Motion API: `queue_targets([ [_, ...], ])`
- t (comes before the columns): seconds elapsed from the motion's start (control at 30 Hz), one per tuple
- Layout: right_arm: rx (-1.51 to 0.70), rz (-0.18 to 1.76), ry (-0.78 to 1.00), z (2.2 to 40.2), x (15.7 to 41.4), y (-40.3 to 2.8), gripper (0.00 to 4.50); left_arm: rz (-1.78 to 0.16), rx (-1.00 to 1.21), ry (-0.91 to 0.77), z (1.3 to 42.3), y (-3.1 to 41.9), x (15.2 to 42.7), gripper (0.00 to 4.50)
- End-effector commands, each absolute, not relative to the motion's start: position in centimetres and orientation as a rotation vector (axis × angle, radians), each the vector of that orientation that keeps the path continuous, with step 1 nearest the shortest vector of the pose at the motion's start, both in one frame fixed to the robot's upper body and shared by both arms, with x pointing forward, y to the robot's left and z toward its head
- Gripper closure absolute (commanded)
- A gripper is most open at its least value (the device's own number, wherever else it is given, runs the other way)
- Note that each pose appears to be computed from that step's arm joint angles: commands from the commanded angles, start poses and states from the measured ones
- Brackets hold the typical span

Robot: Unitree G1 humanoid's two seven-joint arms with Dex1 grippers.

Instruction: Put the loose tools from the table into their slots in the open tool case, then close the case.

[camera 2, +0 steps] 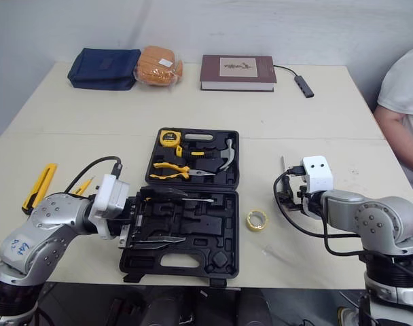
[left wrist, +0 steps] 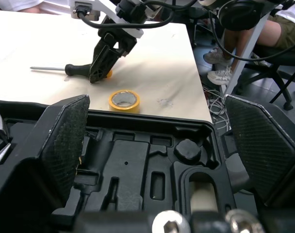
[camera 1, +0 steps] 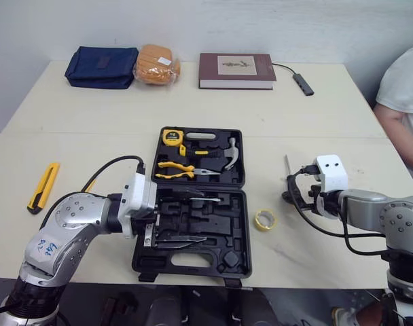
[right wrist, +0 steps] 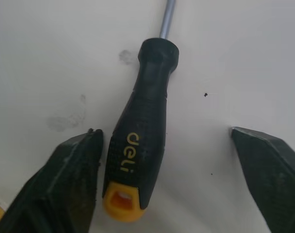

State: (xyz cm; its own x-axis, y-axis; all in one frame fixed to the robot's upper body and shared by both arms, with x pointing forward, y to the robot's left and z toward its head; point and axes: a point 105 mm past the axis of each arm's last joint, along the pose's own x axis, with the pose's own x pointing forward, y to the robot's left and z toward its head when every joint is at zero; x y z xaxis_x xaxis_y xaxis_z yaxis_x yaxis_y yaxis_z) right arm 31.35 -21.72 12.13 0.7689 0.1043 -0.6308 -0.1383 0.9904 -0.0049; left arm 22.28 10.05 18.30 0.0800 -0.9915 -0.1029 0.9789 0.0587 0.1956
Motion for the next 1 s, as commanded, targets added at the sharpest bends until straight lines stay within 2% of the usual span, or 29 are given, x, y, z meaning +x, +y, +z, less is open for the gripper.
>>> queue_targets([
  [0.03, -0.045, 0.125, 0.699, 11.8, 31.2, -21.8, 2.13, -1.521, 0.271, -0.094, 18.8, 9.7, 21.6, 0.0],
  [0.13, -0.016, 0.111, 0.693, 11.8, 31.3, -21.9, 3.44, -1.523, 0.268, -0.1, 18.8, 9.6, 21.6, 0.0],
  [0.2, 0.002, 0.093, 0.676, 11.9, 31.4, -22.1, 3.42, -1.517, 0.285, -0.157, 19.3, 9.6, 21.6, 0.0],
  [0.33, 0.025, 0.089, 0.655, 12.1, 31.4, -22.2, 3.42, -1.525, 0.278, -0.16, 19.4, 9.5, 21.8, 0.0],
  [0.47, -0.058, 0.115, 0.529, 14.2, 32.2, -22.6, 3.42, -1.505, 0.276, -0.178, 19.6, 9.6, 22.2, 0.0],
  [0.6, -0.203, 0.362, 0.354, 18.4, 32.6, -20.8, 3.42, -1.38, 0.301, -0.276, 20.0, 11.2, 23.2, 0.0],
  [0.7, -0.292, 0.498, 0.283, 20.4, 32.7, -19.5, 3.42, -1.334, 0.308, -0.238, 19.4, 12.6, 23.6, 0.0],
  [0.77, -0.383, 0.658, 0.25, 21.6, 32.1, -17.5, 3.42, -1.321, 0.298, -0.201, 19.3, 13.6, 23.4, 0.0],
  [1.0, -0.748, 1.105, 0.269, 20.9, 29.7, -11.9, 3.42, -1.186, 0.335, -0.071, 18.4, 19.1, 23.0, 0.0],
])
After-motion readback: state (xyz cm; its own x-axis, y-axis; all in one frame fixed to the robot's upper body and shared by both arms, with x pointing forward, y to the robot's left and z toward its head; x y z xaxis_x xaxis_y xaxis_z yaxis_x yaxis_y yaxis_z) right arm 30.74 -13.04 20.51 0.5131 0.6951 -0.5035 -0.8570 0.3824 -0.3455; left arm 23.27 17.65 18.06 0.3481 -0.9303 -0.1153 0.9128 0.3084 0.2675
